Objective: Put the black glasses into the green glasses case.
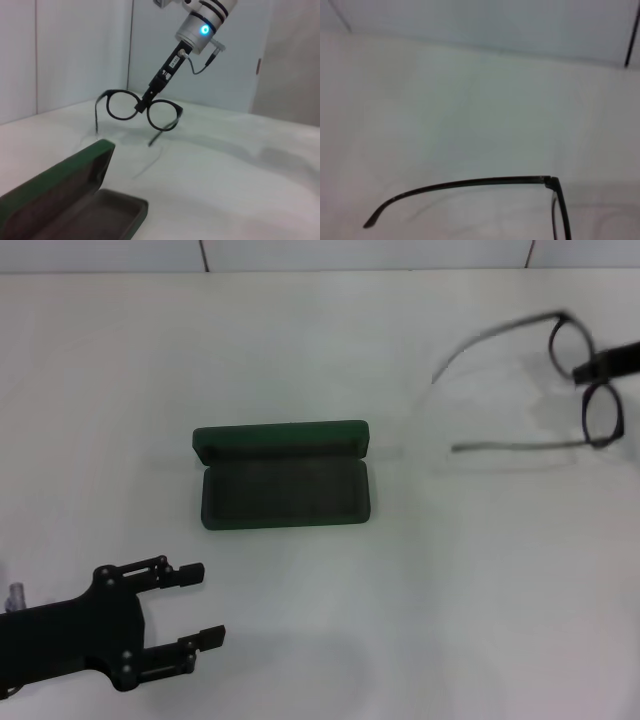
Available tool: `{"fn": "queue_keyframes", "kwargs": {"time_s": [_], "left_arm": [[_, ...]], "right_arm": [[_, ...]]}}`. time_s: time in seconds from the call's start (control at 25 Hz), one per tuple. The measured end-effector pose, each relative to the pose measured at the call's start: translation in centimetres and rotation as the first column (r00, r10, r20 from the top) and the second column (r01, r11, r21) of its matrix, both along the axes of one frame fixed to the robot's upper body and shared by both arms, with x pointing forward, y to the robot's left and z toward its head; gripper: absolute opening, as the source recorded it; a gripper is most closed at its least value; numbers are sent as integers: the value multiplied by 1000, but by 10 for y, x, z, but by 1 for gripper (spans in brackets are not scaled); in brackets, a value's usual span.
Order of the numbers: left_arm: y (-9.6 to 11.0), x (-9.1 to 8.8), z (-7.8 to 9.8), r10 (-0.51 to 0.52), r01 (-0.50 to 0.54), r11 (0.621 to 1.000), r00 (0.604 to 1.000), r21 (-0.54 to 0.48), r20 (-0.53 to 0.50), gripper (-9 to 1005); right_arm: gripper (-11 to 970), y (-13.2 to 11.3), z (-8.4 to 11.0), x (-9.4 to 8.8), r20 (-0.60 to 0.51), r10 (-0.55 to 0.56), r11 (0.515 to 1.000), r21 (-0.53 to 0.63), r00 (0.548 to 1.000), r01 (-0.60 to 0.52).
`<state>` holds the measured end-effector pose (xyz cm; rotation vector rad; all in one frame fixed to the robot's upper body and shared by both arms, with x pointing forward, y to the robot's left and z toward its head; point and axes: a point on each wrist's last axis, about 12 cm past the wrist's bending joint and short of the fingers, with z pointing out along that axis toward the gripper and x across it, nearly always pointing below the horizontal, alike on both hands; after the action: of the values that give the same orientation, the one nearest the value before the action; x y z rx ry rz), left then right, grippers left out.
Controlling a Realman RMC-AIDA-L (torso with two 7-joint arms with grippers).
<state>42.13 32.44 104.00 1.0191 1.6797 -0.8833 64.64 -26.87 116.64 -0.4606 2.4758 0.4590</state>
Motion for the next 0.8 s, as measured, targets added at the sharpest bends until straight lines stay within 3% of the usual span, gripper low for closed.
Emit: {"fn": "queue_keyframes", "kwargs": {"time_s": [0.16, 0.4, 0.56, 0.8], "left_arm": [[3, -3, 6, 4, -4, 999, 1000, -53, 8, 695], [4, -1, 13, 26, -29, 993, 999, -118, -31, 695], [2, 5, 19, 20, -30, 986, 998, -166, -59, 694], [3, 13, 34, -14, 4, 974, 999, -228, -43, 694]], "right_arm": [[97, -29, 9, -13, 82, 2, 981, 191, 997, -17], [97, -47, 0, -34, 275, 93, 908, 370, 957, -195], [97, -42, -8, -45, 458, 176, 867, 347, 871, -358], [96, -22, -18, -53, 599, 313, 835, 196, 737, -514]]}}
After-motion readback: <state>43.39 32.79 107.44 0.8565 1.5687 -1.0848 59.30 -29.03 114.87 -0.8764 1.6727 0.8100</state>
